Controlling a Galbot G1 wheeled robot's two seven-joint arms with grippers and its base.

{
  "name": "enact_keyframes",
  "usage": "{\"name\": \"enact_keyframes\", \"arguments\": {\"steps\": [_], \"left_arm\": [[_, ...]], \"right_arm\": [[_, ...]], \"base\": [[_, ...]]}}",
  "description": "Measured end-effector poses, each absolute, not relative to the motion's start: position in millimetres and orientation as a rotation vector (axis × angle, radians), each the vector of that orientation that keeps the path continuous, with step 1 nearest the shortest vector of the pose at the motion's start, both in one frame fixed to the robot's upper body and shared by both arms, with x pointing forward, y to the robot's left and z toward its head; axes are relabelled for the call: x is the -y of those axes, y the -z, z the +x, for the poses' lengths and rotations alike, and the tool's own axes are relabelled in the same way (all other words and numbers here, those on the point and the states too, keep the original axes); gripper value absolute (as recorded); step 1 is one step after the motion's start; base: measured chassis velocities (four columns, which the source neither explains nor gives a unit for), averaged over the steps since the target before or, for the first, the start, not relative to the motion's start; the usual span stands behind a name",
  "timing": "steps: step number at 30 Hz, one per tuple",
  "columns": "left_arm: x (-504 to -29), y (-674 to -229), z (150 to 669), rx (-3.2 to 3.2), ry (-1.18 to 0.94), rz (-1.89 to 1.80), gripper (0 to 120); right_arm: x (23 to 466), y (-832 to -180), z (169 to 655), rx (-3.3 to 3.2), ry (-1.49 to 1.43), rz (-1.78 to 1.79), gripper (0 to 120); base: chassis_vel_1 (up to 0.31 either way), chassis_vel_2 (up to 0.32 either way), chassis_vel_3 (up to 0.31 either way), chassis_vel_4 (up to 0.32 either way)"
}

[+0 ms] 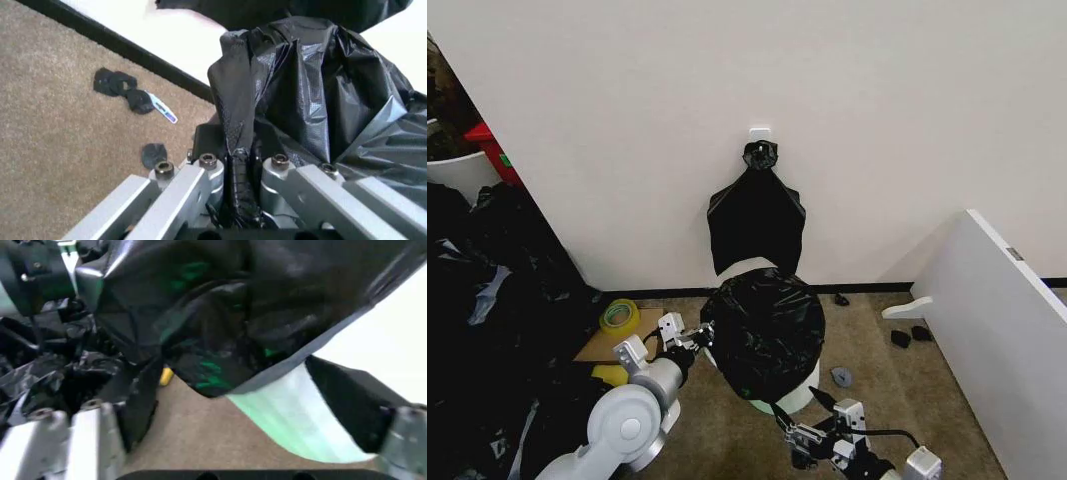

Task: Place the garbage bag over the trash bin.

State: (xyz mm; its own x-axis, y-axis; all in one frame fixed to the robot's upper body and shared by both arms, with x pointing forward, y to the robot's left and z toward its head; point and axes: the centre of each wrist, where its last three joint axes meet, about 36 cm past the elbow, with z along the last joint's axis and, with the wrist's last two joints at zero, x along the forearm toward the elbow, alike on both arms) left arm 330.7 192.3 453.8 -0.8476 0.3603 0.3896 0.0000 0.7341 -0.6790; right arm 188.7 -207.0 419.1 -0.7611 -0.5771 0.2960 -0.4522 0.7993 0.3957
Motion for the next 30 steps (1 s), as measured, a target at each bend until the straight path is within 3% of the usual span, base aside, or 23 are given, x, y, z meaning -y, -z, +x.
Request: {"name": "enact_keyframes", "arguments": {"steps": [19,30], "left_arm": [[-188.2,-457.5,324.8,2.422,-0.957,-0.3,4],[-187.3,-458.4,324.0,2.425,-0.961,-0.295,4]], "right_arm": [[195.5,-410.9,183.7,2.563,0.379,0.745,1],[193.5,-403.0,179.6,2.536,0.276,0.699,0]], "base": [[0.0,0.0,0.0,0.0],[0.0,0.0,0.0,0.0]]}}
